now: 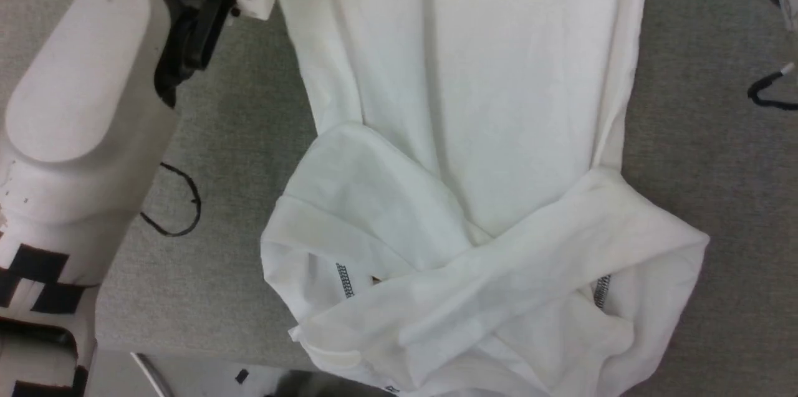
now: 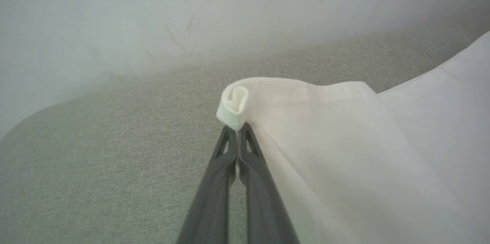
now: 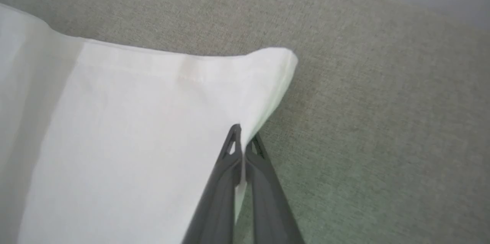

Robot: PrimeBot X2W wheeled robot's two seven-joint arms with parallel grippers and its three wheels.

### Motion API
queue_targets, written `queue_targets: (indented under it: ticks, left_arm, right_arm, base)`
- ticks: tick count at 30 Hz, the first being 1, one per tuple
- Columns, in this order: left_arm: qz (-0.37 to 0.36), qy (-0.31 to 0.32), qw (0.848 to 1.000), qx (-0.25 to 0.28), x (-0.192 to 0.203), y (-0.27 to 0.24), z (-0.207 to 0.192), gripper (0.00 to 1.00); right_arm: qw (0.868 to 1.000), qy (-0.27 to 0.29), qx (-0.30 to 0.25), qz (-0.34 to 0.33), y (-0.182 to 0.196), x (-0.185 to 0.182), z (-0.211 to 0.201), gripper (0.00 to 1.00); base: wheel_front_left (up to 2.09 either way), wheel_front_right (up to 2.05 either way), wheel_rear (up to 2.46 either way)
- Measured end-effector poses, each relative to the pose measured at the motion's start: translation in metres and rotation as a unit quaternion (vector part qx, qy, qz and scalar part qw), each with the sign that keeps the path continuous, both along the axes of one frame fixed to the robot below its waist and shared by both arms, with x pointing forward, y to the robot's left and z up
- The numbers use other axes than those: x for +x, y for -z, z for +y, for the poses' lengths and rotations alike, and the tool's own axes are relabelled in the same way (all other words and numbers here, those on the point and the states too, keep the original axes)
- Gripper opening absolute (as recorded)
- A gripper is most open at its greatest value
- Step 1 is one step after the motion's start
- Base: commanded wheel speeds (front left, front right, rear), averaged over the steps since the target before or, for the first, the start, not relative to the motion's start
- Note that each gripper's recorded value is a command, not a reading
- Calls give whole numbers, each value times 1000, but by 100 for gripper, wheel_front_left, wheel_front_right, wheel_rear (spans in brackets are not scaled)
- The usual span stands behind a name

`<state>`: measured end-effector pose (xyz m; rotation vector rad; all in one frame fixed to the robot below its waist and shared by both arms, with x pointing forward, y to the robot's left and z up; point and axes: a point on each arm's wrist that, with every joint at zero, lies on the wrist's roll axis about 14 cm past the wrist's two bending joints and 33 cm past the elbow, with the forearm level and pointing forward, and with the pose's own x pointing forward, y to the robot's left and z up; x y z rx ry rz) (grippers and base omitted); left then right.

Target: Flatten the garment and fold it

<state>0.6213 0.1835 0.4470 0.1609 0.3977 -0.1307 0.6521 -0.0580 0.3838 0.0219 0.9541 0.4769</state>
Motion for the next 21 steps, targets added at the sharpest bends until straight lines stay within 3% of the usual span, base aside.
queue_targets:
  ticks: [13,18,21]
  left_arm:
    - [-75,-26,997,20,-4,-86,31,0]
    - [-114,-29,993,3,-20,-121,34,0]
    - [-115,-47,992,-26,-52,-119,39,0]
  right_arm:
    - [983,40,70,-165,-114,-9,-28,0]
    - [975,31,93,-201,-143,-38,-32,0]
    - [973,17,94,-208,-136,-77,-38,0]
  base:
    - [0,0,0]
    - [0,0,0]
    - [0,0,0]
